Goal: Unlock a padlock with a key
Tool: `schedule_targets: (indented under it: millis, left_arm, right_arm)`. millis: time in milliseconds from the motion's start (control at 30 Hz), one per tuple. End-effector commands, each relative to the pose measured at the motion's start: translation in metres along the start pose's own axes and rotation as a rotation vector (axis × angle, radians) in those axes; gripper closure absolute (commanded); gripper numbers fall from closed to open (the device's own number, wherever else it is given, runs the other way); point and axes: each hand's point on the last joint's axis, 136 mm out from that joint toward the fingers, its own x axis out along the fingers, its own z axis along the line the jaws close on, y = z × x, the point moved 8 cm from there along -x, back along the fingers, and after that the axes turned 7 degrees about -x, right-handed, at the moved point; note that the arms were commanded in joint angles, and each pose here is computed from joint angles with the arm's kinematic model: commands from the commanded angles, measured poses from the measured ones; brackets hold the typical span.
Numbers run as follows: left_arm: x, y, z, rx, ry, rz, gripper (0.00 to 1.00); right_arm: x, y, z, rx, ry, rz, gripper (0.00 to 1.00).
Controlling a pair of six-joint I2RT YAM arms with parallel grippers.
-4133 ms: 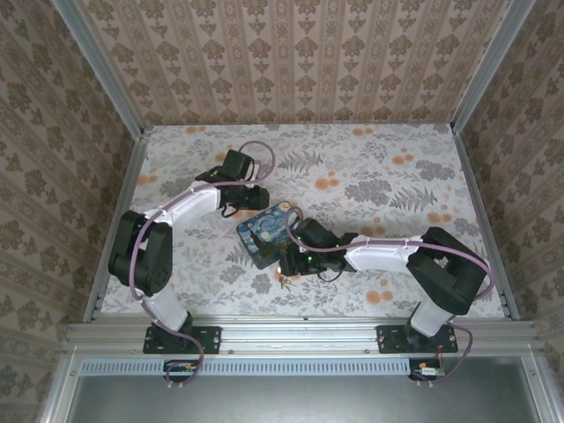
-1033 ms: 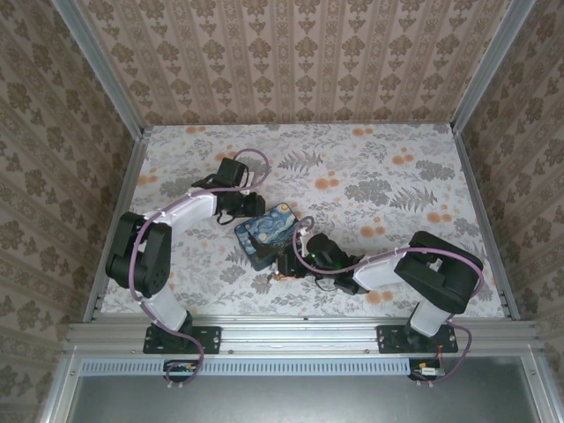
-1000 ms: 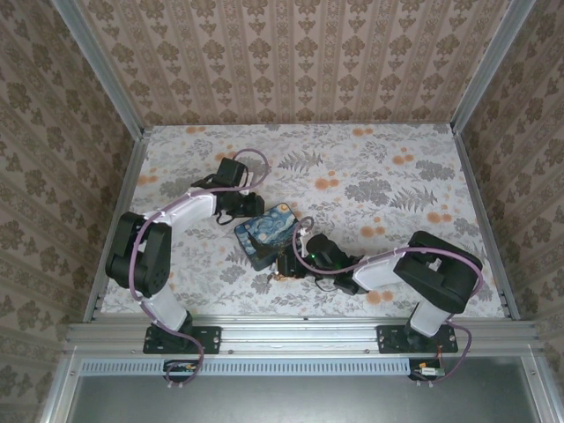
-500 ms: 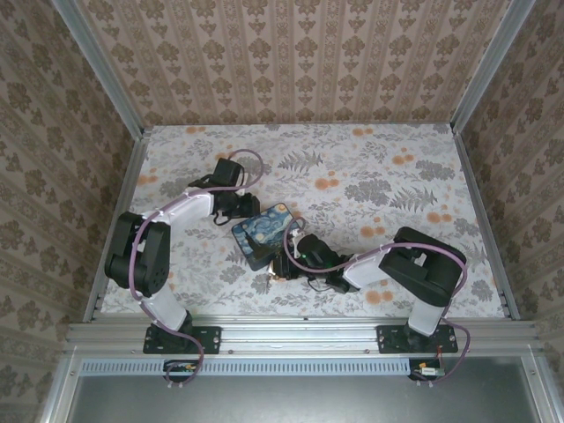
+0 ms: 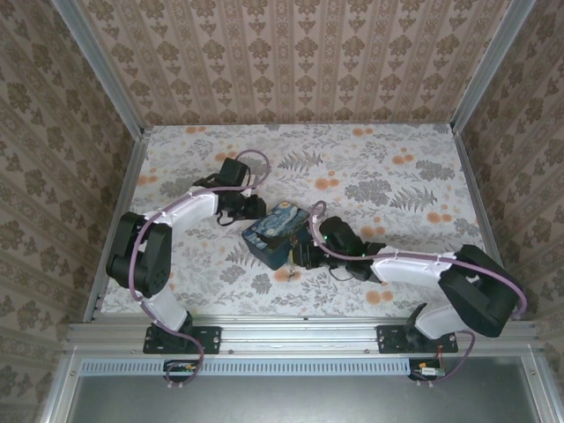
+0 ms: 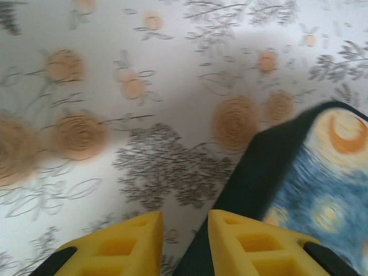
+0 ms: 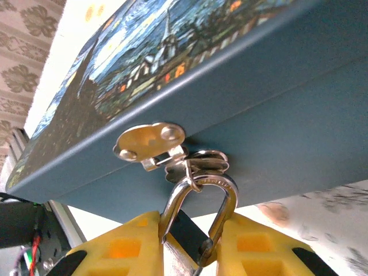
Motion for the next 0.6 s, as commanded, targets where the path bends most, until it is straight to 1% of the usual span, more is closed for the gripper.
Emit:
schedule_targets:
  millis: [0, 133, 233, 300, 433, 567]
  left_arm:
    - [-0.009, 0.007, -0.027, 0.019, 0.094, 0.045, 0.68]
    - [-0.009, 0.006, -0.036, 0.016, 0.172, 0.071, 0.68]
    - [-0.005, 0.008, -0.043, 0.005, 0.242, 0.09, 0.68]
    - [-0.002, 0.01, -0.047, 0.004, 0.262, 0.104, 0.68]
    - [0.007, 0.013, -0.054, -0.01, 0.311, 0.121, 0.68]
    - [0.017, 0.019, -0.059, -0.018, 0.334, 0.135, 0.69]
  right_arm:
    - [-0.02, -0.028, -0.001, -0.083, -0.012, 0.047, 0.84]
    - [-0.036, -0.048, -0.002, -0.098, -0.002, 0.133, 0.85]
    - [-0.05, -0.068, 0.005, -0.113, 0.004, 0.157, 0.85]
    - [-0.058, -0.082, 0.01, -0.105, -0.013, 0.163, 0.85]
    - [-0.065, -0.098, 0.019, -0.117, 0.004, 0.271, 0.79]
    - [-0.057, -0.1, 0.016, -0.094, 0.019, 0.377, 0.8]
